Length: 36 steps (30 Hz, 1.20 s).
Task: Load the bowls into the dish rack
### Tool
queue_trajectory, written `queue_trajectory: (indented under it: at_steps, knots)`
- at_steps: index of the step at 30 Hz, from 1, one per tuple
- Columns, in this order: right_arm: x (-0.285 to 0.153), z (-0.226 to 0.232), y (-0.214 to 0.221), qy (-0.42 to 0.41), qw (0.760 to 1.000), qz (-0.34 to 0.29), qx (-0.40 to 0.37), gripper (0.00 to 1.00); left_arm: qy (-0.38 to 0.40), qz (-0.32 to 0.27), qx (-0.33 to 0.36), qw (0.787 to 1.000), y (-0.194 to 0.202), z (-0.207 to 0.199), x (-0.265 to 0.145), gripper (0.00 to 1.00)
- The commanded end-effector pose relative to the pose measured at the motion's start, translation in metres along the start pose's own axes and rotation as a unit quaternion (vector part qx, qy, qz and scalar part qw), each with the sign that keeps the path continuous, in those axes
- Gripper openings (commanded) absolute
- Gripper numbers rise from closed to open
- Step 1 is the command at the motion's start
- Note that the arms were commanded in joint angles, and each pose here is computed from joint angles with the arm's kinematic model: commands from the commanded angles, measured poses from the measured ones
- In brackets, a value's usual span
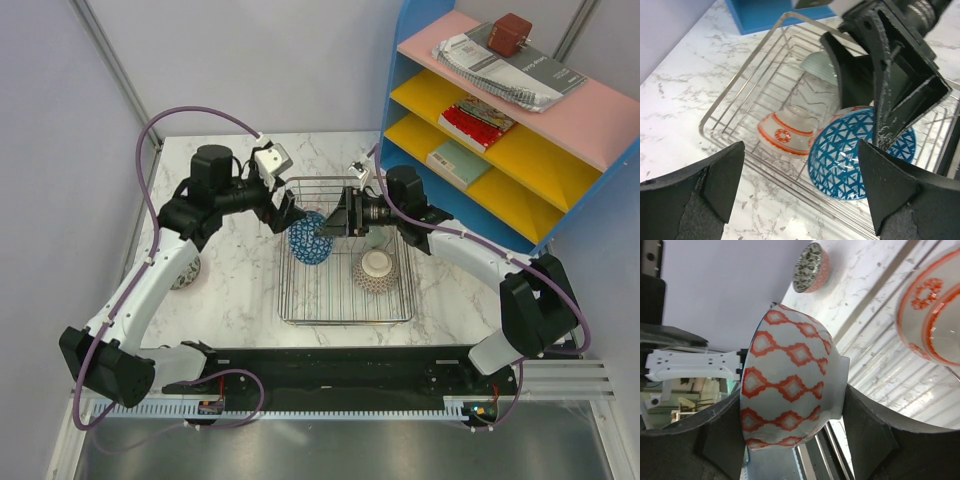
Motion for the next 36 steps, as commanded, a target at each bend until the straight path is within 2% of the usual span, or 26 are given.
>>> queue_trajectory:
  at_steps: [1,10,18,21,25,36]
  knots:
    - [-0.01,0.009,-0.015,0.037,0.996,-0.018,-0.075,0.0,-0.093,-0.02,-0.002,0.995,-0.013,0.026,-0.016,1.0]
    - [-0.02,-0.001,-0.008,0.126,0.972,0.036,-0.195,0.0,-0.191,0.015,-0.039,0.981,0.027,0.058,-0.064,1.0]
    - [-0.027,-0.004,-0.003,0.225,0.922,0.077,-0.307,0.0,-0.287,0.077,-0.118,0.948,0.091,0.084,-0.099,1.0]
    - [-0.029,-0.001,-0.004,0.251,0.897,0.089,-0.353,0.0,-0.303,0.089,-0.151,0.937,0.113,0.09,-0.109,1.0]
    - [-0.03,0.002,0.002,0.272,0.87,0.115,-0.395,0.0,-0.293,0.099,-0.182,0.933,0.139,0.09,-0.111,1.0]
    - [-0.021,-0.01,0.024,0.307,0.801,0.185,-0.48,0.0,-0.282,0.078,-0.197,0.936,0.14,0.088,-0.119,1.0]
Point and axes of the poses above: each gripper's point midway between its finger pads, its own x axis out along the fingers, its own z axis along the line the jaws close on, y = z × x, the point moved 4 cm from there along -x, back along the fingers, and after that the axes turned 7 degrees about -x, right-handed, at the moved point
